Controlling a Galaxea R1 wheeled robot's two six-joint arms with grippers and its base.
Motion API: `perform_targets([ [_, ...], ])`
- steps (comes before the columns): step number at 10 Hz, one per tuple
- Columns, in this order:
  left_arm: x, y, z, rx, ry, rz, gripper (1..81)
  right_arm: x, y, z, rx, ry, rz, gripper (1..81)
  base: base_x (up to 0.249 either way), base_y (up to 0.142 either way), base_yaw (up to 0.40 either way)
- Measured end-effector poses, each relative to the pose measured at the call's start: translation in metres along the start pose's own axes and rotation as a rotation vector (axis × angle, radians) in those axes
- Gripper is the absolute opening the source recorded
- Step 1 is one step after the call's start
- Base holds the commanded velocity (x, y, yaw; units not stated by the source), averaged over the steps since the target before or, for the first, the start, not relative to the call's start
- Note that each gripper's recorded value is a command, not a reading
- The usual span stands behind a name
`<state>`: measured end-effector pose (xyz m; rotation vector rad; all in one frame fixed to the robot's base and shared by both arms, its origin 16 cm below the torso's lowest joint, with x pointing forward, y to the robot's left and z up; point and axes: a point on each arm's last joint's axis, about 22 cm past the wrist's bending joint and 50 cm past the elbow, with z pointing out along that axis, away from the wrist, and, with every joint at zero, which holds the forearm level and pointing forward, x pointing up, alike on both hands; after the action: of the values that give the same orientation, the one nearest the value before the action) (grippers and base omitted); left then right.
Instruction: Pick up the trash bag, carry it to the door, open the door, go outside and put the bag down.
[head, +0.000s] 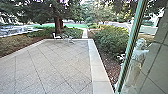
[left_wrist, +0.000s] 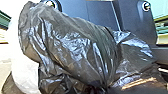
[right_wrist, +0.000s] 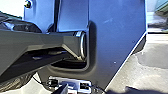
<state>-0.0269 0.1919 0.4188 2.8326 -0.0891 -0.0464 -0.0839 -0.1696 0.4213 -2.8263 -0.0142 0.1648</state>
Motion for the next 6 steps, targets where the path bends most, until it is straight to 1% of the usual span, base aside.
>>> perform_targets([
  [1, 0.004, 0.008, 0.001, -0.015, -0.001, 0.002, 1.0, 0.004, 0.007, -0.001, -0.012, 0.003, -0.001, 81.1, 0.114, 0.000, 0.000],
  [2, 0.002, 0.010, 0.002, -0.015, 0.001, 0.001, 1.0, 0.002, 0.011, -0.002, -0.017, 0.001, 0.000, 81.1, 0.114, 0.000, 0.000],
  [3, -0.001, 0.015, 0.003, -0.024, -0.006, 0.000, 1.0, -0.001, 0.021, -0.004, -0.033, -0.003, 0.002, 81.1, 0.114, 0.000, 0.000],
  [5, -0.001, 0.014, 0.003, -0.022, -0.004, 0.000, 1.0, -0.003, 0.020, -0.004, -0.032, -0.007, 0.002, 81.1, 0.114, 0.000, 0.000],
  [6, -0.001, 0.012, 0.002, -0.019, -0.005, -0.001, 1.0, -0.002, 0.014, -0.003, -0.021, -0.006, 0.001, 81.1, 0.114, 0.000, 0.000],
])
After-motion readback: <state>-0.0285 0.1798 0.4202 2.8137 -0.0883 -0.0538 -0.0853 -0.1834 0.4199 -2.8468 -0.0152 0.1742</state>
